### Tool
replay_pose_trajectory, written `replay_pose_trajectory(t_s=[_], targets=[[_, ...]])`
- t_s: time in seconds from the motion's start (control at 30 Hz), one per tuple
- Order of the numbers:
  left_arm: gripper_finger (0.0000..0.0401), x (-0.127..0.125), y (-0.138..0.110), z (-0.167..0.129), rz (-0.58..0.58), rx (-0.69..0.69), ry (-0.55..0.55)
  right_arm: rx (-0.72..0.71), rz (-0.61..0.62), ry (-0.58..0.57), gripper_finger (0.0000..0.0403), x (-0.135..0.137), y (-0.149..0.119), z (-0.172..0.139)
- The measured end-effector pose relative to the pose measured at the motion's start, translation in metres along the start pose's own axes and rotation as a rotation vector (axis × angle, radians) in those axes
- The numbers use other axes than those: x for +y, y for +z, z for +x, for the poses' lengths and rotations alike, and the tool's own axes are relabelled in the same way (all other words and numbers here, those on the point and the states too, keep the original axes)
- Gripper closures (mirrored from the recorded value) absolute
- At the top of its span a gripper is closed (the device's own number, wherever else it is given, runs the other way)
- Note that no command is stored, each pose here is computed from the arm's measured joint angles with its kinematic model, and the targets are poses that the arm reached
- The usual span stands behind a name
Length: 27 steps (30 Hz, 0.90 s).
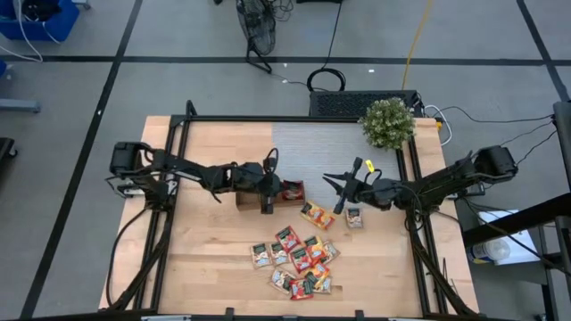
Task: Pick & Place Tea
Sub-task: Put the red tea bag into the right section of the wooden organizer
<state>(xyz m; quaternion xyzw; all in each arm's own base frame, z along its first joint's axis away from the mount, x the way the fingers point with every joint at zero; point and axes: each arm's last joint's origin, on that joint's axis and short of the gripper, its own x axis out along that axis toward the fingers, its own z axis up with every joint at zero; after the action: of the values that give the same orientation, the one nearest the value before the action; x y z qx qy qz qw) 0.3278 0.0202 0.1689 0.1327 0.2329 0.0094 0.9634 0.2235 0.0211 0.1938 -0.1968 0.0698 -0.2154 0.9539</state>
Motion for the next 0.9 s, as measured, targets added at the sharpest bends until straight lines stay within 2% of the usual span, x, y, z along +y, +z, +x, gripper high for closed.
replay_pose_trajectory(t_s=[0.23,0.53,0.9], targets=[[0.0401,-0.0016,-0.0054,0.0005,-0.026,0.055,-0.007,0.024,-0.021,0.008,0.0385,0.0011,-0.0028,0.0],[0.0397,-0.0002,-0.0083,0.0002,-0.054,0.095,0.06,0.028,-0.022,0.009,0.0385,0.0012,-0.0032,0.0],[0.0331,0.0,-0.0082,0.0002,-0.104,0.093,0.067,0.034,-0.021,0.012,0.0385,0.0015,-0.0038,-0.0001]])
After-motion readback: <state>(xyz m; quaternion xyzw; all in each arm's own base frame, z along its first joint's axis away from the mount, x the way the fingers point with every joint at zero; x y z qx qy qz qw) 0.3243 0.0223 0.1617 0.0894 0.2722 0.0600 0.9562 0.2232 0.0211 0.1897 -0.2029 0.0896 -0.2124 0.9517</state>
